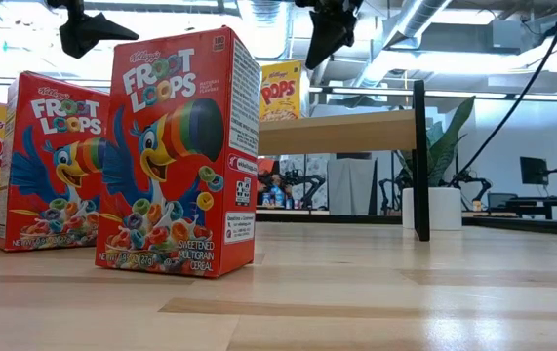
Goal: Stack cereal on shelf
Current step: Put the right yellow cereal box aligned with the other yellow cereal box on the shelf
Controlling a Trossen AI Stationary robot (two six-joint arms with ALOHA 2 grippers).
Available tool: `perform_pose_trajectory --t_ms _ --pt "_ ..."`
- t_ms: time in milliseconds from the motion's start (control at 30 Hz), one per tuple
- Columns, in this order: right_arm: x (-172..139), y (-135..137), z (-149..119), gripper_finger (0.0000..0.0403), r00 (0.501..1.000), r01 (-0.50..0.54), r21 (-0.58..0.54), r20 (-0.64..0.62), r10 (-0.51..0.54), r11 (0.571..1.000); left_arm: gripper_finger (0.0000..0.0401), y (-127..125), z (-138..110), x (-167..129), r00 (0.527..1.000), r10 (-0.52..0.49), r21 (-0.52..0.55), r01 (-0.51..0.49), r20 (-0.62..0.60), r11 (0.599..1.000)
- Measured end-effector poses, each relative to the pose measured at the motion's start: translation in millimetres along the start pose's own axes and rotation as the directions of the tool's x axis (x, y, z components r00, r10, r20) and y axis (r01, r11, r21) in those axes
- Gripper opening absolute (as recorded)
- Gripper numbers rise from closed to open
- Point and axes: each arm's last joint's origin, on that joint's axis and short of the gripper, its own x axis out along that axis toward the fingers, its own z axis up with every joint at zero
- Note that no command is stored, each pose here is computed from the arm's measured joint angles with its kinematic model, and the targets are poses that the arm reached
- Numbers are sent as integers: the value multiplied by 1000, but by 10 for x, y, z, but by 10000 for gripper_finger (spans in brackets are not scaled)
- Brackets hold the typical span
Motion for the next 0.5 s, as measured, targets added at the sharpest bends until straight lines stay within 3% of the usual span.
perform_pose_trajectory --t_ms 167,500 --pt "163 30 -41 60 1000 -14 8 -6 14 1000 300 0 0 0 1000 0 0 0 0 1000" --pt "165 17 -6 60 999 -11 5 36 11 1000 300 0 0 -1 1000 0 8 0 0 1000"
